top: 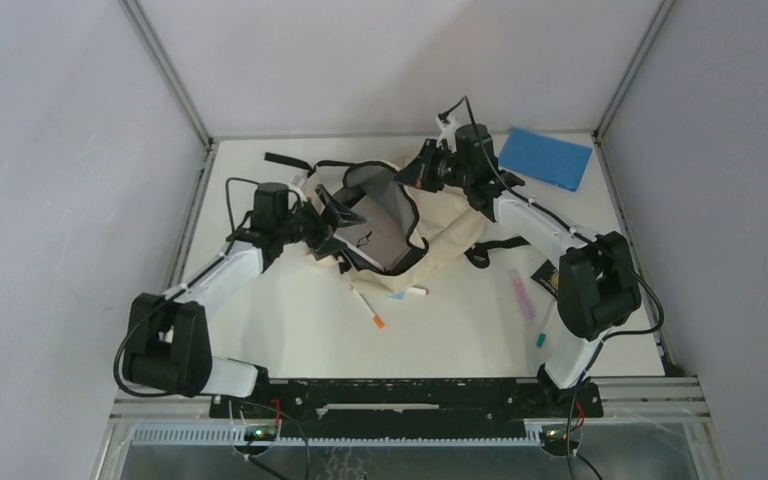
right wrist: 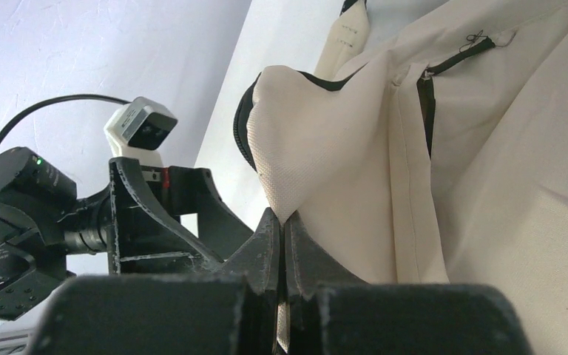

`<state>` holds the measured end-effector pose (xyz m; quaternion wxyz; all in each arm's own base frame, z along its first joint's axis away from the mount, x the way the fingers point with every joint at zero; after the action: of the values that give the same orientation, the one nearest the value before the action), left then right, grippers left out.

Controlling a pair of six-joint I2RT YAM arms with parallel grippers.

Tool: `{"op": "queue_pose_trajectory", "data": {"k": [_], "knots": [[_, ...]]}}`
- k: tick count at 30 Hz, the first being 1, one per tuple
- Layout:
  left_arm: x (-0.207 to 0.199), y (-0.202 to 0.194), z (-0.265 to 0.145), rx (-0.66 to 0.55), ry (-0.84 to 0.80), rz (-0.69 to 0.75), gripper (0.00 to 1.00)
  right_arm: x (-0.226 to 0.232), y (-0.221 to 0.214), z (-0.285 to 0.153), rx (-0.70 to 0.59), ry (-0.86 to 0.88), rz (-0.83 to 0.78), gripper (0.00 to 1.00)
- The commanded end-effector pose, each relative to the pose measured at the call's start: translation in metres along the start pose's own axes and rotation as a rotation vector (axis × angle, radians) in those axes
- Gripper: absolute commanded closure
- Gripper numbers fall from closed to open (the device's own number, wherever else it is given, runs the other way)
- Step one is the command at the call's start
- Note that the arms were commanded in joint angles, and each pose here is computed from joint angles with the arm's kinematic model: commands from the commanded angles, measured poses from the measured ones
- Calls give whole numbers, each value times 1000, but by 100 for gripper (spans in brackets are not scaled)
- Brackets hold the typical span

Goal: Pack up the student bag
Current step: Place the book in the student bag.

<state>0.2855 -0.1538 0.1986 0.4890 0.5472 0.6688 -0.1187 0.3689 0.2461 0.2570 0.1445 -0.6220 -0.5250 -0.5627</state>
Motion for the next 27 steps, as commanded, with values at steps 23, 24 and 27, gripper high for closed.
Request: {"op": "queue_pose_trajectory", "data": {"k": [23, 24, 27], "knots": [[54, 26, 9, -162, 213, -86, 53, 15, -10, 8, 10, 42, -56, 100], [55, 26, 13, -154, 211, -88, 53, 15, -10, 8, 9, 43, -55, 100], [57, 26, 23, -124, 197, -112, 55, 15, -10, 8, 10, 45, -52, 100]]}}
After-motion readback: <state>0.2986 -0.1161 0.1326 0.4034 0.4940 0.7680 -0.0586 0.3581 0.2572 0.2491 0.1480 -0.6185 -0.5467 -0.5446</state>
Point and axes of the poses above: each gripper's point midway between its finger pads, its own z axis out along the fingers, its own x axis along the line the jaws close on, y = z × x, the point moved 8 cm from there along -z, back along the fingers, and after that the axes turned 14 degrees about z, right-handed, at the moved point
